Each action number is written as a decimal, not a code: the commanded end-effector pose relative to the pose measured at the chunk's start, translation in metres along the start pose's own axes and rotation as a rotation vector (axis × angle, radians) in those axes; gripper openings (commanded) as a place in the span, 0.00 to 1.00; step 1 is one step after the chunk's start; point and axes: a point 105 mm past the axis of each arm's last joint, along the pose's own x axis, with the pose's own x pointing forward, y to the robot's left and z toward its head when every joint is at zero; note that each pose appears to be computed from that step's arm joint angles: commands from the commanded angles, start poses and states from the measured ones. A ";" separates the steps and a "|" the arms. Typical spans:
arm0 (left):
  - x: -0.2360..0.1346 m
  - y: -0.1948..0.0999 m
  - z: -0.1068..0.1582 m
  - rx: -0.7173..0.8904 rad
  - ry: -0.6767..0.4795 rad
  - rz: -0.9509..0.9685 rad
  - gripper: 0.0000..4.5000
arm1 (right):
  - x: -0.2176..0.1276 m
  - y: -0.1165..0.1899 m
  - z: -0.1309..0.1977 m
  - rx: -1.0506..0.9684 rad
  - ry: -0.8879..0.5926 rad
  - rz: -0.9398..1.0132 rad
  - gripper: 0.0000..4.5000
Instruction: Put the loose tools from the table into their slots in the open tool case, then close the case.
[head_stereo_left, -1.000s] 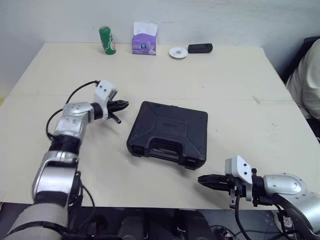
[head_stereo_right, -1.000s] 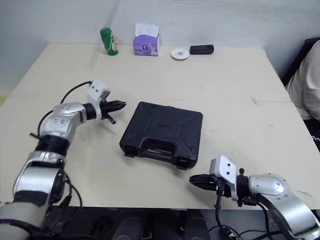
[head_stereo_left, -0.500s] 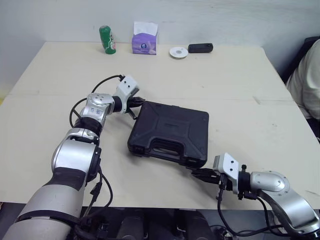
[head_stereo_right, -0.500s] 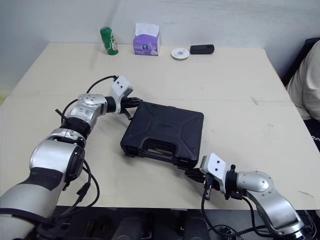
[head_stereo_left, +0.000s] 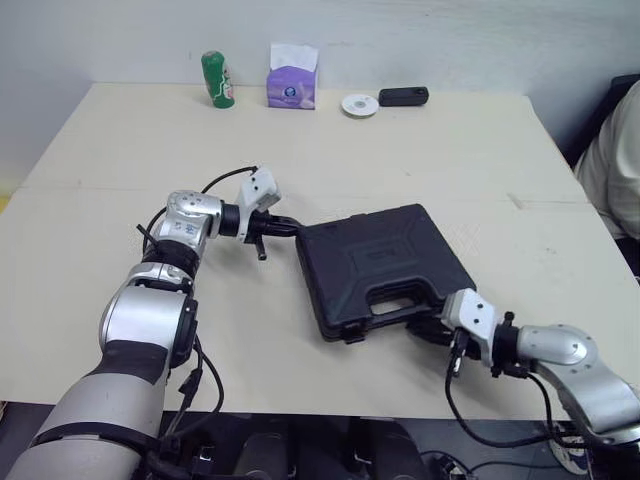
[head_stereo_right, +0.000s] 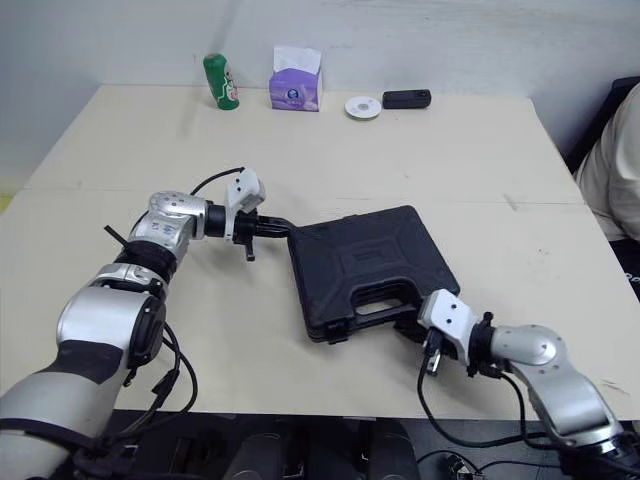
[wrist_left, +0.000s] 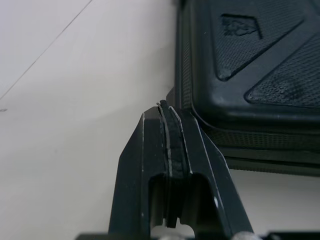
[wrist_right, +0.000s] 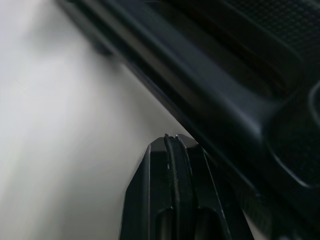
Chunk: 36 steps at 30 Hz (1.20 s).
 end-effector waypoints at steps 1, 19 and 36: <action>-0.008 0.004 0.007 0.033 -0.024 0.020 0.01 | -0.020 -0.012 -0.004 -0.003 0.048 -0.039 0.00; 0.025 0.006 0.010 0.030 -0.008 0.102 0.01 | -0.036 -0.050 -0.023 -0.001 0.224 -0.206 0.00; -0.015 -0.062 -0.008 -0.007 -0.002 -0.290 0.01 | 0.000 -0.024 0.020 0.010 0.053 -0.104 0.00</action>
